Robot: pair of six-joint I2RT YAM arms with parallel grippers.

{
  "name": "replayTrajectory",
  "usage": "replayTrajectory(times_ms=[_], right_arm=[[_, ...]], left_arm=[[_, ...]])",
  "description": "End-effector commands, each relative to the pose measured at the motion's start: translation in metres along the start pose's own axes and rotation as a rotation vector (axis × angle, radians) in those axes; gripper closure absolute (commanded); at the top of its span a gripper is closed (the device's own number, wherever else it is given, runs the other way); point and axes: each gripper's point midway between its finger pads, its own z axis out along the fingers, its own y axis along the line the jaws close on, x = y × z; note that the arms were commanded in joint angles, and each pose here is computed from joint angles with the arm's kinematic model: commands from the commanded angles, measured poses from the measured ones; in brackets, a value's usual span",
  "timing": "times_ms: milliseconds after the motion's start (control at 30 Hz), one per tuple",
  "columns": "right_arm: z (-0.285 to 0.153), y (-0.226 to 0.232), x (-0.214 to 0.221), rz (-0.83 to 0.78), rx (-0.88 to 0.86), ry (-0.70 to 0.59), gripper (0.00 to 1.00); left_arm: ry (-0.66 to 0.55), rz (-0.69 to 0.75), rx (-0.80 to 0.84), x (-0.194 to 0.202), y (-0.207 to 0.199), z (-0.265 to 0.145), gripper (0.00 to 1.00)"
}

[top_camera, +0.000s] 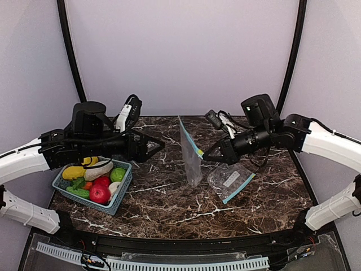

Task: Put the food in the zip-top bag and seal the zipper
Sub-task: Pass from the left arm to the right, then pass from the right arm to the left

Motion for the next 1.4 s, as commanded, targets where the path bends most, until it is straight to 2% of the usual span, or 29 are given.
replayTrajectory(times_ms=[0,200,400,767,1033,1233,1367], right_arm=[[0.013,0.034,0.024,-0.081,-0.121,0.146,1.00],[0.028,0.052,0.036,-0.121,-0.161,0.204,1.00],[0.025,0.067,0.036,-0.140,-0.232,0.202,1.00],[0.016,0.081,0.038,-0.162,-0.305,0.188,1.00],[0.014,0.077,0.038,-0.158,-0.276,0.175,1.00],[0.014,0.073,0.039,-0.159,-0.253,0.179,1.00],[0.014,0.071,0.041,-0.161,-0.242,0.184,1.00]], left_arm=[[0.108,0.143,0.205,0.007,-0.042,0.013,0.06],[0.133,0.191,0.380,0.007,-0.078,0.025,0.07],[0.121,0.202,0.476,0.017,-0.090,0.035,0.16],[0.191,0.220,0.519,0.040,-0.090,0.053,0.27],[0.245,0.186,0.535,0.059,-0.087,0.053,0.45],[0.273,0.173,0.545,0.066,-0.087,0.050,0.53],[0.296,0.156,0.581,0.070,-0.091,0.046,0.54]])
